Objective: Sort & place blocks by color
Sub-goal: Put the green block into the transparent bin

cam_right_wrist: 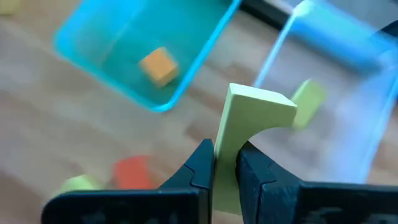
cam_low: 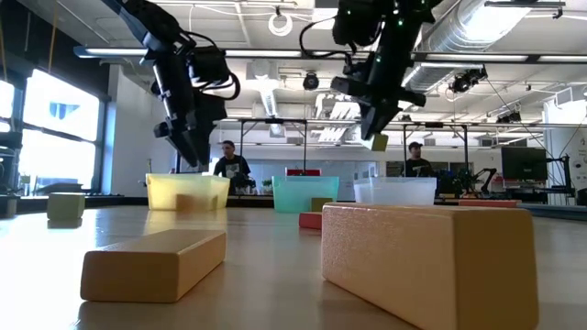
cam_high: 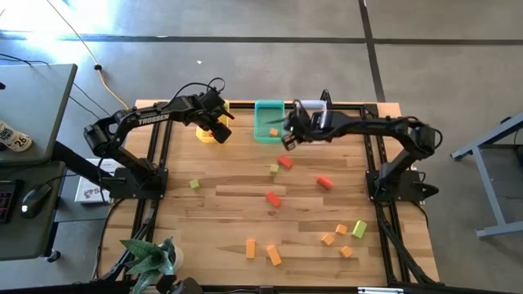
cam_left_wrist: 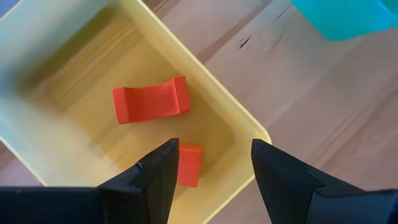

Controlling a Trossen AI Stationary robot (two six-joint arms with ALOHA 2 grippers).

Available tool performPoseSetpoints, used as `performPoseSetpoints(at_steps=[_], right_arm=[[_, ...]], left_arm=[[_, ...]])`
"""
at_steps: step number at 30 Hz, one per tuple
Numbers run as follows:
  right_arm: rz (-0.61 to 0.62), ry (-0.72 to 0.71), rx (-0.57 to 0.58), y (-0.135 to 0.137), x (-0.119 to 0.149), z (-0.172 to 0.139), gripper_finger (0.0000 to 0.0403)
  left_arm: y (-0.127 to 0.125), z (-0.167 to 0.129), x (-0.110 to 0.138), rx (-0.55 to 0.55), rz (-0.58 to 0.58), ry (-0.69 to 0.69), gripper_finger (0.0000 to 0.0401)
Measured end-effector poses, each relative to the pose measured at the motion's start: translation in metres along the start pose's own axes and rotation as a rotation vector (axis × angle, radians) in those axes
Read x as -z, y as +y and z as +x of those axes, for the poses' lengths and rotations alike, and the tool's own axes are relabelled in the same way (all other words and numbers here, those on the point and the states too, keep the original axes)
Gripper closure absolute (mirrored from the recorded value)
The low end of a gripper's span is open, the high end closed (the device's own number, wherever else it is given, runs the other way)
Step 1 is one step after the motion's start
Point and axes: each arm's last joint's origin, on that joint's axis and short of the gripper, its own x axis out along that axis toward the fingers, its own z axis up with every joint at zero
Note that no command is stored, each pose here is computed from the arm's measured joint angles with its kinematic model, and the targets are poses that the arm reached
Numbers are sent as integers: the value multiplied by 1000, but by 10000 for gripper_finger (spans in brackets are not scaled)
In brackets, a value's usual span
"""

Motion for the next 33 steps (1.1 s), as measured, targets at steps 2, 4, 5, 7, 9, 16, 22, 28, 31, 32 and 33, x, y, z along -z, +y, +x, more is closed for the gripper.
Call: performPoseSetpoints(at_steps=[2,4,5,7,9,16,22,28,31,32,33], right_arm=[[-24,3,25,-13,-9,6,385],[-41,13,47,-26,-16,12,385],[-47,22,53,-33,-19,16,385],[-58,40,55,-44,-25,21,385],[-62,53,47,-55,-30,26,385],[-58,136,-23,-85,-40,43,385],[-90,221,-79,-97,-40,66,385],[-127,280,-143,-102,-39,85,383],[-157,299,-150,-103,-38,92,374],[-164,300,-152,-103,-38,93,372],[-173,300,-153,-103,-38,93,370]], left_arm=[[-2,0,0,3,7,-1,212],[-4,0,0,5,14,-5,213],[-6,0,0,5,18,-12,213],[-9,0,-2,12,27,-34,213],[-12,-1,-4,20,33,-59,213],[-29,-10,-16,72,22,-149,213],[-48,-22,-23,112,71,-201,213],[-70,-30,-23,158,129,-238,213],[-82,-32,-21,191,143,-250,213],[-85,-33,-20,199,146,-248,213],[-89,-34,-18,207,145,-247,213]])
